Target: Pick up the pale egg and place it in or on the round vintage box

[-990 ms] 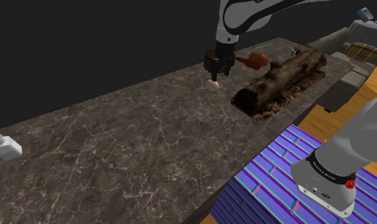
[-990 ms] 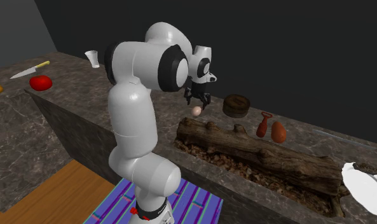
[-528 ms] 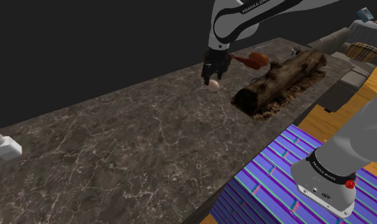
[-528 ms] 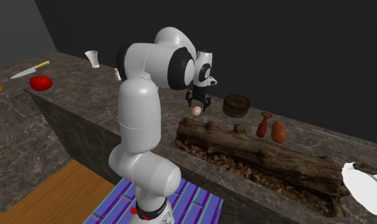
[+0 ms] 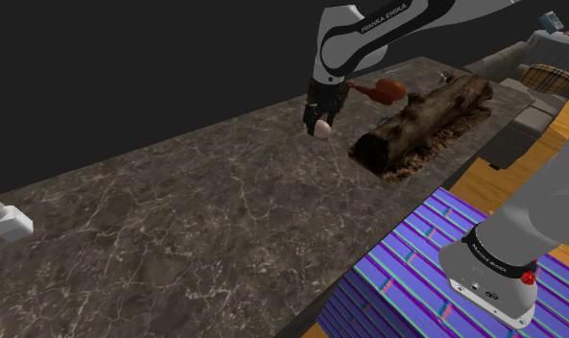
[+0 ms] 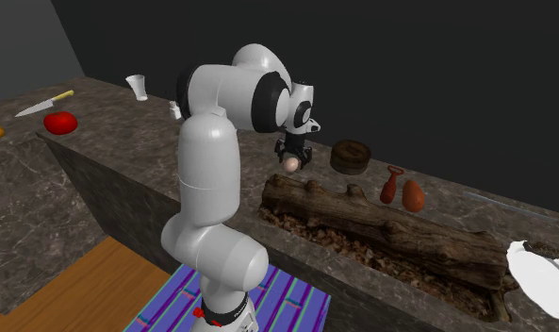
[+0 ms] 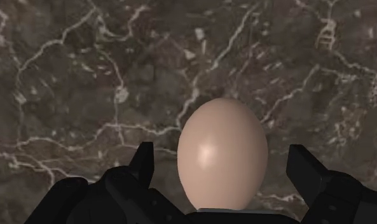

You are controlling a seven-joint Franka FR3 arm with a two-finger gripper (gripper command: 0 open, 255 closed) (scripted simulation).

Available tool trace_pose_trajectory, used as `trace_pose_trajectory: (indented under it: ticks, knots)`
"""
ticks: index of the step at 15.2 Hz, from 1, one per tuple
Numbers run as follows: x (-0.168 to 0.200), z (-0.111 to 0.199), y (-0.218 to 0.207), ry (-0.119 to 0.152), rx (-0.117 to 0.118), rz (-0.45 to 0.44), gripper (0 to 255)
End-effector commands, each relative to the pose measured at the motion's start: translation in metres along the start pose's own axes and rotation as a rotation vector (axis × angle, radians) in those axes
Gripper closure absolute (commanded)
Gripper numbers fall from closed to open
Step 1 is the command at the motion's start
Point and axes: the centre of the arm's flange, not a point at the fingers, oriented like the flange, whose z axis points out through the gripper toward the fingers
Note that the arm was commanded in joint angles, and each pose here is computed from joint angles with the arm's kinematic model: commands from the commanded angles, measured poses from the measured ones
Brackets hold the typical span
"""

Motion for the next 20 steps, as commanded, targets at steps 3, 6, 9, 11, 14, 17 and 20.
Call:
trace_pose_trajectory:
  ticks: [3,6,9,11,14,17,20]
  knots:
    - [0.000,0.000,0.000,0.000,0.000,0.000,0]
    - [0.000,0.000,0.000,0.000,0.000,0.000,255]
    - [0.000,0.000,0.000,0.000,0.000,0.000,255]
    - [0.000,0.000,0.000,0.000,0.000,0.000,255]
    - [-0.001,-0.005,0.000,0.000,0.000,0.000,255]
    - [-0.002,-0.021,-0.001,0.000,0.000,0.000,255]
    - [-0.004,-0.037,-0.002,0.000,0.000,0.000,255]
